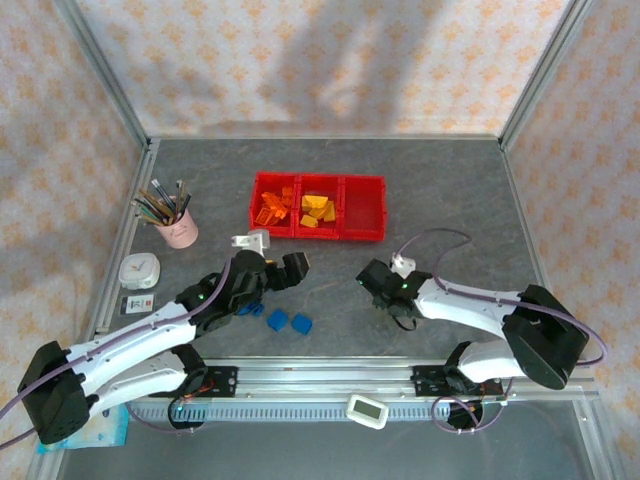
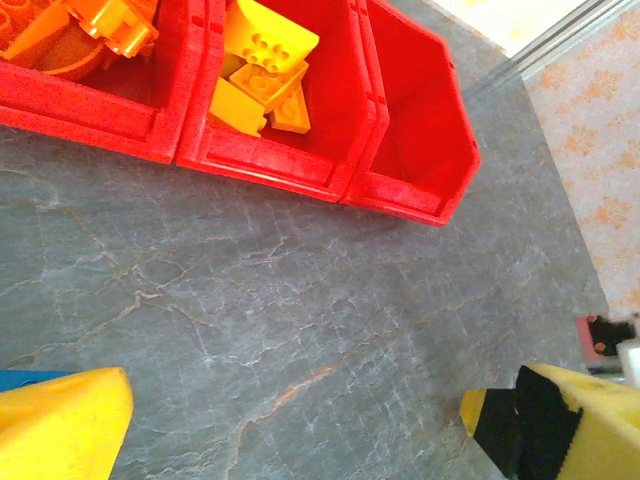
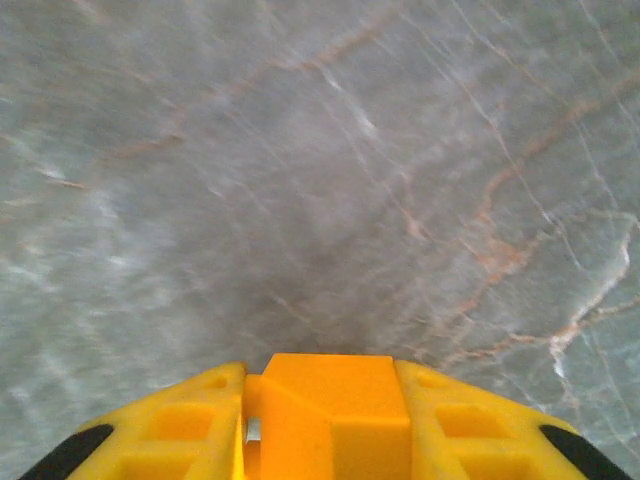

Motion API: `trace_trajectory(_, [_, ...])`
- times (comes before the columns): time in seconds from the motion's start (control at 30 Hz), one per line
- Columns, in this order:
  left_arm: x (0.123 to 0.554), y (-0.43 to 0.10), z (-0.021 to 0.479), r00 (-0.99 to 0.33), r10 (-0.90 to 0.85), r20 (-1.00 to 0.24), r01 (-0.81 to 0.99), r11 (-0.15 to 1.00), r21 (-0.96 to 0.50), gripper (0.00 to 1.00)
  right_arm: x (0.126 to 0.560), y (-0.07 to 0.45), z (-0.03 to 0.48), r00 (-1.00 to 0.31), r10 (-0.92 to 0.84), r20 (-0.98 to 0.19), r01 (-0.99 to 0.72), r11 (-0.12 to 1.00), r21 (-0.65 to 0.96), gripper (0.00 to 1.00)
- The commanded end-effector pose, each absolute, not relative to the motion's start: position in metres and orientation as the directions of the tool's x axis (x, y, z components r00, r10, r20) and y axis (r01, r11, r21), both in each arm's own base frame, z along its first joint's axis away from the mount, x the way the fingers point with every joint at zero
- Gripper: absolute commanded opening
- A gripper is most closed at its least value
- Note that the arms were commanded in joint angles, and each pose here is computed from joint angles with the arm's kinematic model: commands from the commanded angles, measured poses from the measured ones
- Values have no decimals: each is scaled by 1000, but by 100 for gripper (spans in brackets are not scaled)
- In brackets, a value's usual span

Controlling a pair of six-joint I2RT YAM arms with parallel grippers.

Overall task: Sort the legos into containers by color
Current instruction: Pick up the lego from the bottom-center of the table, then place the lego in the container.

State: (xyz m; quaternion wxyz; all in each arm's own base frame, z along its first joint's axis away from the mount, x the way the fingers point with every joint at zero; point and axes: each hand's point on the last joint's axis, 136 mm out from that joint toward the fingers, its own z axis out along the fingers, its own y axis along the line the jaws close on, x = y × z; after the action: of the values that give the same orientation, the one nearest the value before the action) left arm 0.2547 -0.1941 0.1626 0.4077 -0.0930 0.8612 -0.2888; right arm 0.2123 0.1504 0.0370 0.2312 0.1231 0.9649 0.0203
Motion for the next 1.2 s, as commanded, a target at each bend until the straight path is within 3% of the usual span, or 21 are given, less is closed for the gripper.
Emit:
trace_trajectory(0.0, [254,-180,169,-618,-410,-671,38,837,-547,99,241,173,78,-819,210,-534,159,977,141,33])
trace_trajectory(0.4, [254,-134,179,-564,-426,-707,-61,876,-479,99,358,276,156,-719,114,-685,-29,981,194,33])
trace_trajectory(0.7, [259,-115,176,-545,-477,-690,-105,855,-508,99,442,317,136,-726,73,-683,-62,983,171,33])
trace_trajectory(1.0, [265,-117,174,-548,-480,-685,-101,851,-516,99,462,328,139,-714,81,-695,-66,981,182,53])
trace_trajectory(1.17, [268,-119,177,-550,-480,-684,-95,849,-519,99,451,318,159,-696,77,-714,-75,981,179,58])
